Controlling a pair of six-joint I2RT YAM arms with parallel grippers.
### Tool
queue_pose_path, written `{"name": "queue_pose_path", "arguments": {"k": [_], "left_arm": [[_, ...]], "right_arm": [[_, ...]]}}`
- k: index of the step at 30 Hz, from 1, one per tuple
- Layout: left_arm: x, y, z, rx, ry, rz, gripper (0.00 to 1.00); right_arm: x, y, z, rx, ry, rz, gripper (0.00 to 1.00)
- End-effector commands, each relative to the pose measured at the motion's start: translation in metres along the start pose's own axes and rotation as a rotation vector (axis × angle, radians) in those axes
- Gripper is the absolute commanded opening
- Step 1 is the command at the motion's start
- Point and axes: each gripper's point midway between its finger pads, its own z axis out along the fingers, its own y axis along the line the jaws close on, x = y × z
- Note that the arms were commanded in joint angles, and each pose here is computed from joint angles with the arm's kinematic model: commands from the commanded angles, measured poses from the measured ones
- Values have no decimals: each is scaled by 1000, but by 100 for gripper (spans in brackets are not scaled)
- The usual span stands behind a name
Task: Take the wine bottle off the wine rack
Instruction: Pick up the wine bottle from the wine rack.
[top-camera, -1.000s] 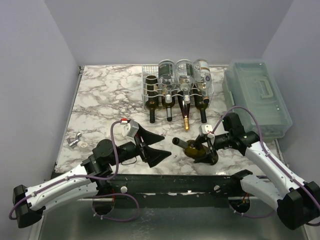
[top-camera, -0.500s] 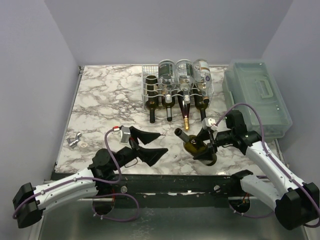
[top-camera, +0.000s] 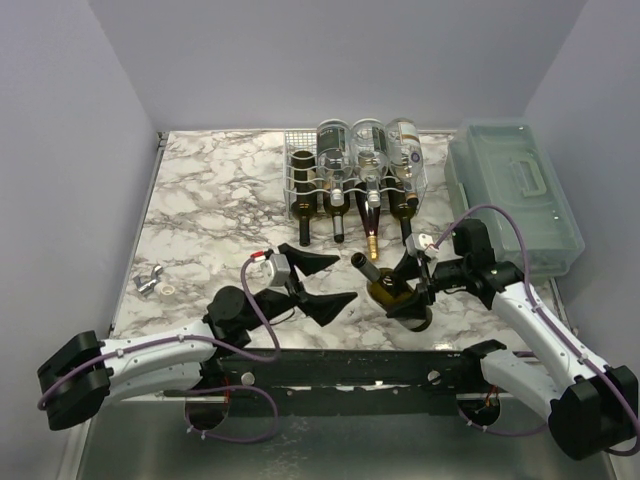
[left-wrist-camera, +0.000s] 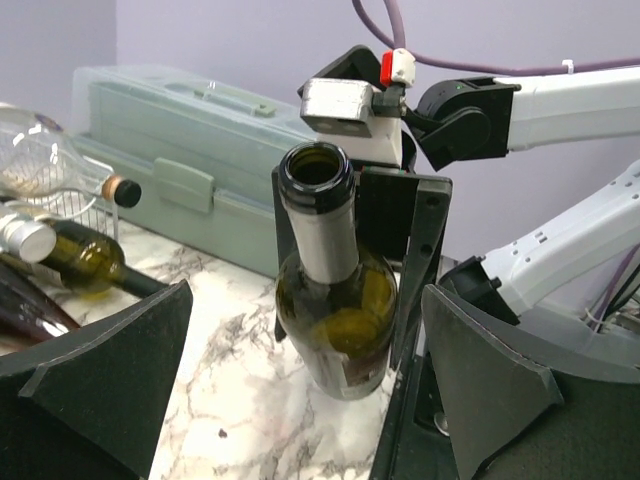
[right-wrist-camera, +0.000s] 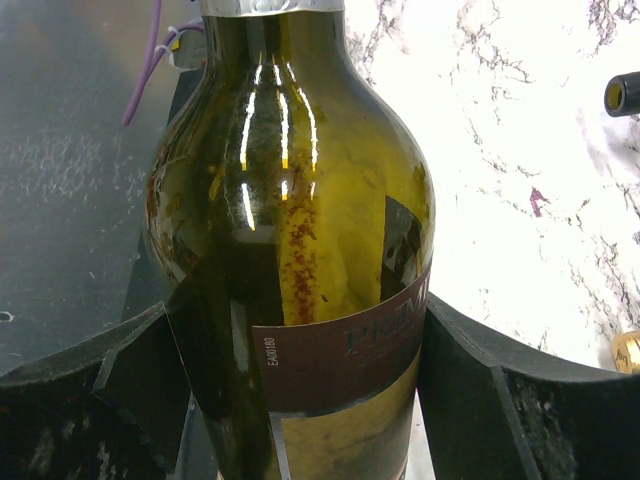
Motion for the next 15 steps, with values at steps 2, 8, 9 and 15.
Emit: {"name": "queue_pose_path", "arguments": {"k": [2,8,9,15], "left_arm": [[-23,-10,20,67,-126,72,99],[-19,-14,35,112,-176,76,99],[-19,-15,37,121,-185,76,99],[-10,-18,49,146,-176,62,96]], "right_arm": [[-15,5,0,-47,-56,-54,9],[-14,4,-1,-43,-54,-59,9],[-14,5,-1,-43,-54,-59,9],[-13,5,-1,-42,-53,-63,9]]}}
